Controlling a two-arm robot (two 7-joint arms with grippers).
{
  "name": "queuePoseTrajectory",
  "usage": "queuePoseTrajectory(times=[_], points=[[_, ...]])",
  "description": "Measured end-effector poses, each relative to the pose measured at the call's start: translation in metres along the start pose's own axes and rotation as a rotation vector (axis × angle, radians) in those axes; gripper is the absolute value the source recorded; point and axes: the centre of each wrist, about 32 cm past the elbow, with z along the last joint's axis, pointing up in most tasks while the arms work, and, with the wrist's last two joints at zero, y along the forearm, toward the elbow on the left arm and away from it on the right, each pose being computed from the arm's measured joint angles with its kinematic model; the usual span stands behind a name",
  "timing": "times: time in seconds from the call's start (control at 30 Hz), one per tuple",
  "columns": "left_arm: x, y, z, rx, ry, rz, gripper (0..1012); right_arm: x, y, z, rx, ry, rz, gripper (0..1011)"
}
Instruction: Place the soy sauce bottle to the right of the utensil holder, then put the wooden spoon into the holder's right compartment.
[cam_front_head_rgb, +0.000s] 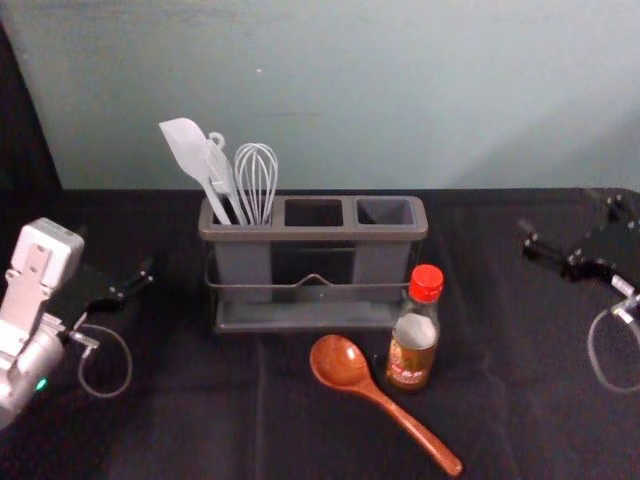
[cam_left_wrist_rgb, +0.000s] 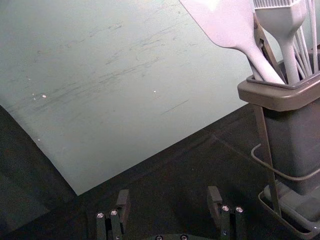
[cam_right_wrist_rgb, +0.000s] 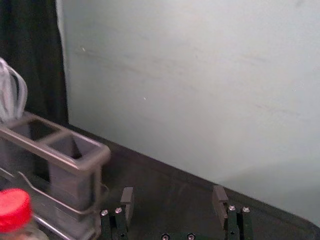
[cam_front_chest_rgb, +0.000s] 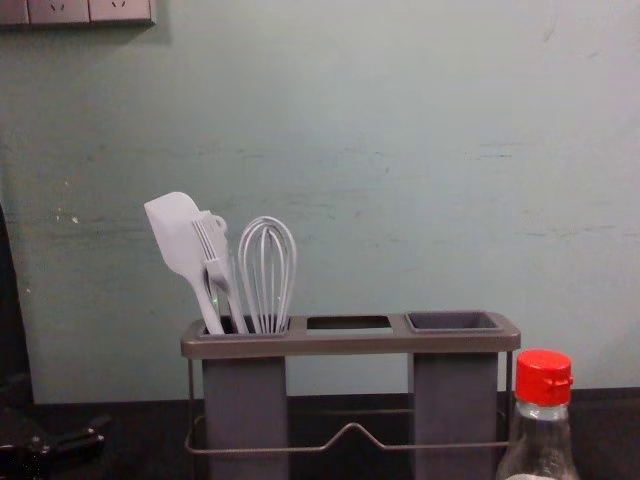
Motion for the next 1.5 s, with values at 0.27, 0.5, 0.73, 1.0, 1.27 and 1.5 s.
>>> queuePoseTrajectory(times=[0.27,0.5,0.73,1.0,1.27,1.5], points=[[0.0,0.0,0.0,0.0,0.0,0.0,1011,-0.016,-0.011,0.032,0.036,0.051,0.108,1003],[0.0,0.0,0.0,0.0,0.0,0.0,1011,-0.033,-0.01,0.034,0.034,0.137,0.195,1002],[0.0,0.0,0.0,0.0,0.0,0.0,1011,-0.063,-0.011,0.002,0.083,0.197,0.239,1002],[0.0,0.0,0.0,0.0,0.0,0.0,1011,-0.079,0.0,-0.027,0.072,0.16,0.233,1003],[0.0,0.0,0.0,0.0,0.0,0.0,1011,-0.082,0.005,-0.04,0.099,0.159,0.219,1002],[0.0,0.0,0.0,0.0,0.0,0.0,1011,-0.089,0.021,-0.053,0.14,0.166,0.235,1002]])
